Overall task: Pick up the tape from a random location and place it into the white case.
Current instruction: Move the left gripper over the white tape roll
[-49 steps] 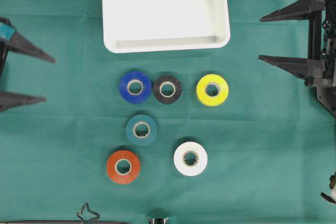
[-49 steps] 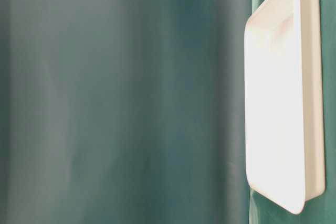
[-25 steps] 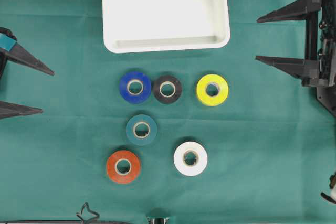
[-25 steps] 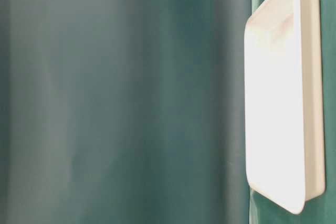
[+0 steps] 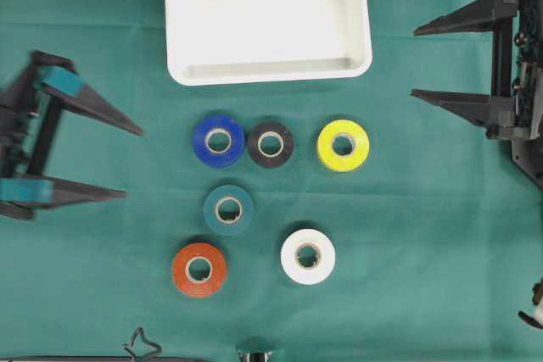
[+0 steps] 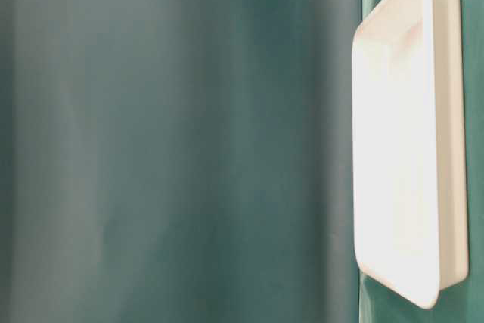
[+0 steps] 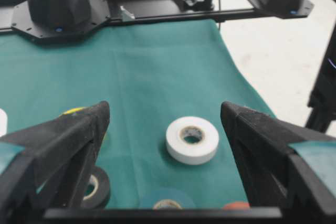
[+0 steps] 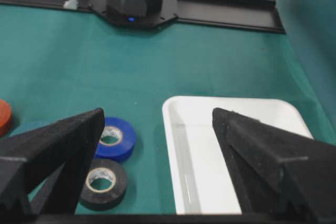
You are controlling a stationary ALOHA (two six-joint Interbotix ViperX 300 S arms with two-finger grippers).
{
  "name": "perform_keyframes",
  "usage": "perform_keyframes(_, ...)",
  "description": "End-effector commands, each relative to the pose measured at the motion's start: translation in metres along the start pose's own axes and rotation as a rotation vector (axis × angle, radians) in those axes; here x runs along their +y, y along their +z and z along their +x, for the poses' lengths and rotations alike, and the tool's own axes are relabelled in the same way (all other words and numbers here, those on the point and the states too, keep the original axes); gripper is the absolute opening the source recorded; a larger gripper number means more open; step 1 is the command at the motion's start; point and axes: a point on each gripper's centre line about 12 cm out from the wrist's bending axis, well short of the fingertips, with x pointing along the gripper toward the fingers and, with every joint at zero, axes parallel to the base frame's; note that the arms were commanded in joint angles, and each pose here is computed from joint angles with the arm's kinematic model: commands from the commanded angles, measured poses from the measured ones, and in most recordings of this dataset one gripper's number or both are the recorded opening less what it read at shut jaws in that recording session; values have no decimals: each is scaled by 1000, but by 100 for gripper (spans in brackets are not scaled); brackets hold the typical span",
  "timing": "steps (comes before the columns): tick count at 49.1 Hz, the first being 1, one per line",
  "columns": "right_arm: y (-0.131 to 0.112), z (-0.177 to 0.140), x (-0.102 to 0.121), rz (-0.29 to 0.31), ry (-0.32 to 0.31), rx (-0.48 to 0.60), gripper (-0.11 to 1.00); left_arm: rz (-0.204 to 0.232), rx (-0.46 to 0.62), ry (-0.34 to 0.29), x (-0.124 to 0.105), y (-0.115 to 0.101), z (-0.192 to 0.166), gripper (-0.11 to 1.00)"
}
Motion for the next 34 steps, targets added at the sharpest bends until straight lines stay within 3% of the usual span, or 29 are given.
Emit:
perform_keyframes(1,13,2,0,-3,-2,-34,93,2,-18,-2,-1,16,20,100)
perform_keyframes(34,13,2,0,-15,-2,-32,93,28,52,-13,-8,61,167,100)
